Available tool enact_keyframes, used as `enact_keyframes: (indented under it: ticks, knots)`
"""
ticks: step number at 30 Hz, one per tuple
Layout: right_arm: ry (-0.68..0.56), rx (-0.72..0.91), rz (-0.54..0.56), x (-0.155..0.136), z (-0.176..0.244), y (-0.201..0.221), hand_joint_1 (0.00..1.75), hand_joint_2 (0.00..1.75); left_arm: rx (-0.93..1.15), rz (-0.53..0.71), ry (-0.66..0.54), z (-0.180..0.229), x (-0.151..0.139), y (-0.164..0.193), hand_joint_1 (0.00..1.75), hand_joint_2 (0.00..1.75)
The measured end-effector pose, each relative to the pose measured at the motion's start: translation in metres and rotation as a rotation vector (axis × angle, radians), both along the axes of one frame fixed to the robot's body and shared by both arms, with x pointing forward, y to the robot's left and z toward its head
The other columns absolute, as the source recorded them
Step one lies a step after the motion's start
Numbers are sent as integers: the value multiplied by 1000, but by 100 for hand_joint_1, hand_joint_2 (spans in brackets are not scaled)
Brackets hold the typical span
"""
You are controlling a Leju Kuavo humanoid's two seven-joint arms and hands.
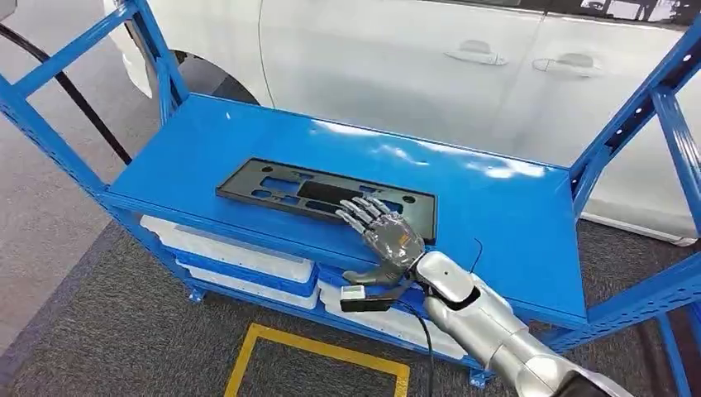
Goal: Take the parts from the cabinet and place them on the table.
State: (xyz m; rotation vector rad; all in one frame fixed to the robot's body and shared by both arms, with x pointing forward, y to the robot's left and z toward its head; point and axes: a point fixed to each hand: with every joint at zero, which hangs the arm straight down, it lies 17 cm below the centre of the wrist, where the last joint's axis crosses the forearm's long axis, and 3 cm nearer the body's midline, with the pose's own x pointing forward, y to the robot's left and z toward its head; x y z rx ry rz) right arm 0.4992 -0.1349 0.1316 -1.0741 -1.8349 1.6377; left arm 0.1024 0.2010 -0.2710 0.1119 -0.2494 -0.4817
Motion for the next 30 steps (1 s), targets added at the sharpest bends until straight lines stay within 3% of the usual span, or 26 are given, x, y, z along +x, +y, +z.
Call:
enact_keyframes:
  ticks: [5, 24, 30]
  knots:
    - [-108, -57, -100, 1, 0, 4, 0, 175, 6, -16, 2, 0, 1, 0, 0, 0]
    - [-56, -153, -345, 50, -16, 9, 0, 175, 9, -22, 6, 2, 5, -5, 0, 0]
    - [-56, -156, -343, 61, -2, 17, 0, 175, 7, -15, 0, 2, 6, -7, 0, 0]
